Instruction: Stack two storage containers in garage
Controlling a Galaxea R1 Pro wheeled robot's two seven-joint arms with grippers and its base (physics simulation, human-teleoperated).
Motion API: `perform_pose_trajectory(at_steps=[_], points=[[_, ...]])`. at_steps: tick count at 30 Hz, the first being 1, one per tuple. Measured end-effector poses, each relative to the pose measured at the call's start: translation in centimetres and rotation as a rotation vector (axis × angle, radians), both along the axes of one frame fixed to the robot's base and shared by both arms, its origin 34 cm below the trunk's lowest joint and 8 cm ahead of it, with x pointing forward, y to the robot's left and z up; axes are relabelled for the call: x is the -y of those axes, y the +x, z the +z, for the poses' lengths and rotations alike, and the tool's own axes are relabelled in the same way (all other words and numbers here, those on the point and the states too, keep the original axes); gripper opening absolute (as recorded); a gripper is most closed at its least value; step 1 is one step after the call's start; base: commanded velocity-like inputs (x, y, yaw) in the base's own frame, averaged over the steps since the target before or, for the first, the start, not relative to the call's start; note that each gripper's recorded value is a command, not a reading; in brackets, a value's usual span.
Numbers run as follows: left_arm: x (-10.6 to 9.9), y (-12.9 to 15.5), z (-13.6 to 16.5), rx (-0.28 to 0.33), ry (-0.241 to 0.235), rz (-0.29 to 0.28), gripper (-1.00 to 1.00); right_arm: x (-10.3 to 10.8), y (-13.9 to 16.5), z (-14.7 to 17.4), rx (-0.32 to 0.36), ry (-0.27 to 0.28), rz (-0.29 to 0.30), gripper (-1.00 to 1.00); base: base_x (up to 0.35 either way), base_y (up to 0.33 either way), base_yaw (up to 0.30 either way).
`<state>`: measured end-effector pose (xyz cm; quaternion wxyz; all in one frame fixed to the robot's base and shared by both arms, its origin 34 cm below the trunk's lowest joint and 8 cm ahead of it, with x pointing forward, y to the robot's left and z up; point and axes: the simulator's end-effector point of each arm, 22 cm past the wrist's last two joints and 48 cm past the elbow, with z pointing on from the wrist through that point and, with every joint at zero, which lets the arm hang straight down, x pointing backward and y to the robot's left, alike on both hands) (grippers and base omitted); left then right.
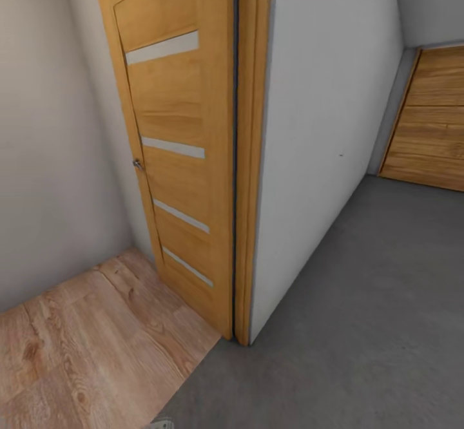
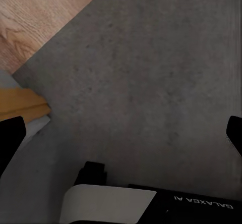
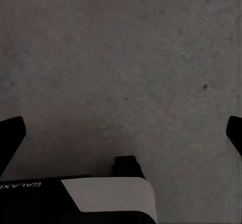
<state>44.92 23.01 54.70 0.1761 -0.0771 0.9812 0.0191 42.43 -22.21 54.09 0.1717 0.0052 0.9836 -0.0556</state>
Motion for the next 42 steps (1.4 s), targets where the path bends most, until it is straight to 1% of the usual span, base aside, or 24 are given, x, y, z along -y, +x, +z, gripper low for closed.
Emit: perform_pose_trajectory(at_steps=[18, 42], points=[[-0.08, 0.00, 0.00, 0.000, 0.001, 0.000, 1.00, -0.03, 0.00, 0.00, 0.000, 0.000, 0.000, 1.00, 0.328, 0.000, 0.009], [-0.08, 0.06, -0.02, 0.001, 0.002, -0.001, 1.00, 0.41, 0.02, -0.04, -0.001, -0.006, -0.002, 1.00, 0.020, 0.000, 0.241]])
